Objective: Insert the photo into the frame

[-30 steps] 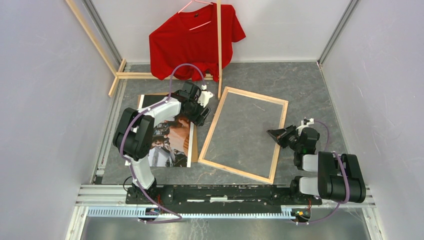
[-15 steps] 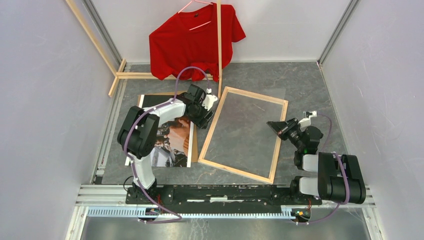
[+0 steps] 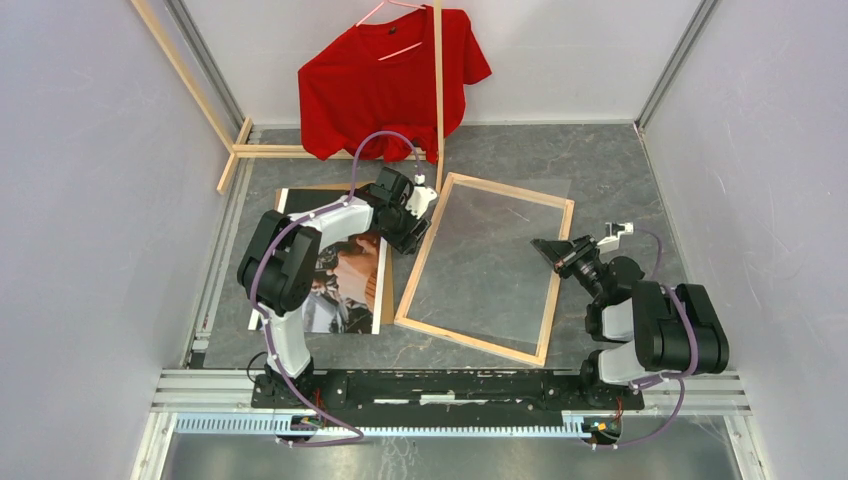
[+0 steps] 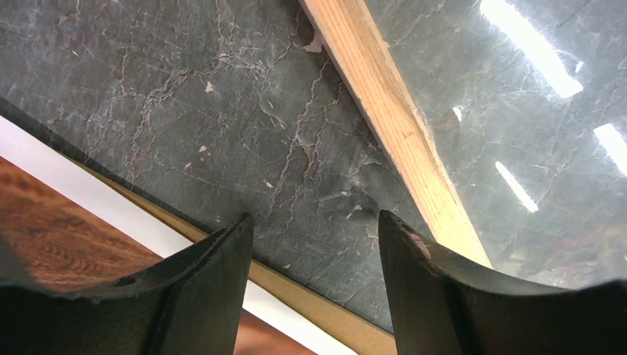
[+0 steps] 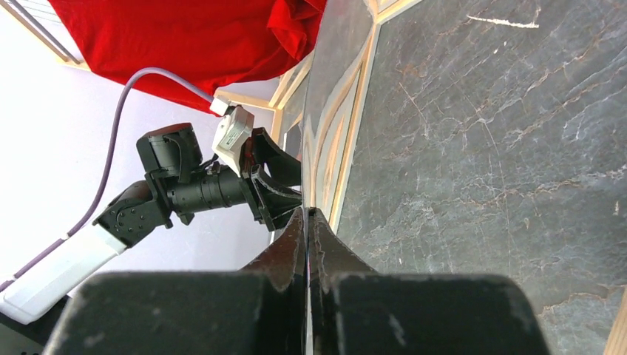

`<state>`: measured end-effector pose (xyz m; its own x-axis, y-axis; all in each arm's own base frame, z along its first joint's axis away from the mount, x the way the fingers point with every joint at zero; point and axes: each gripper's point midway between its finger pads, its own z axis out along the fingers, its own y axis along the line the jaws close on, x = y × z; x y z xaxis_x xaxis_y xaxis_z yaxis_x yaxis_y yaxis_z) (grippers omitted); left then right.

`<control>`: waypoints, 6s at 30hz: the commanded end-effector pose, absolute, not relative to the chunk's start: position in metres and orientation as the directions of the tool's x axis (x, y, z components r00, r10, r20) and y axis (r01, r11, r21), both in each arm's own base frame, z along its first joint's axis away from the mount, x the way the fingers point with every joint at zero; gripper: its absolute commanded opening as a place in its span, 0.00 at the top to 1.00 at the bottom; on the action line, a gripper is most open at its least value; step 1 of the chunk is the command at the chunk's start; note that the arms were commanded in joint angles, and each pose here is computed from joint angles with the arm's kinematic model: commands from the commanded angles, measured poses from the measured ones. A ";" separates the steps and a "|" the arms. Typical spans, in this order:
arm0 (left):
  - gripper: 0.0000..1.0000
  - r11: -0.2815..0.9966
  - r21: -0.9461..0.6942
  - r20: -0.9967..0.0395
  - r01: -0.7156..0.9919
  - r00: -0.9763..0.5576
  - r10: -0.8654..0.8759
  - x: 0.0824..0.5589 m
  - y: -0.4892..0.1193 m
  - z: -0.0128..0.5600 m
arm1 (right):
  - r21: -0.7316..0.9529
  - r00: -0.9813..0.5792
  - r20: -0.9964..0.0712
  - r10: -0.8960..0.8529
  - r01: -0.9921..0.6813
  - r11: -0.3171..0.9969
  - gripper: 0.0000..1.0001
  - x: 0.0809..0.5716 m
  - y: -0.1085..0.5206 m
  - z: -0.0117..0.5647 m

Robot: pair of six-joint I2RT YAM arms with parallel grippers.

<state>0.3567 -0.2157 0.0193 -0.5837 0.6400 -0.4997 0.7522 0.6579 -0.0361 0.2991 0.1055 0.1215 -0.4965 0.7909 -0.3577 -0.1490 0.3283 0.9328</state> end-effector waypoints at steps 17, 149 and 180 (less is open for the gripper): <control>0.32 0.627 -0.042 -0.488 0.778 -0.564 0.666 0.350 -0.231 0.011 | 0.828 -0.531 -0.459 0.712 0.034 0.559 1.00 0.304 0.090 0.081; 0.14 -0.002 -0.115 -0.390 0.993 -0.043 0.920 0.166 -0.305 -0.021 | 0.537 -0.696 -0.410 0.589 0.337 0.773 0.40 0.403 -0.001 0.041; 0.05 0.558 0.107 -0.522 0.823 -0.431 0.736 0.442 -0.222 0.082 | 0.241 -0.550 -0.800 0.239 0.070 0.968 0.20 0.547 0.092 0.155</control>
<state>0.4059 -0.2577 0.0561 -0.3372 0.8046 -0.4888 0.9126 0.4070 0.0403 0.4990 0.0261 0.1372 -0.5959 0.3449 -0.7253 0.2284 0.9386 0.2586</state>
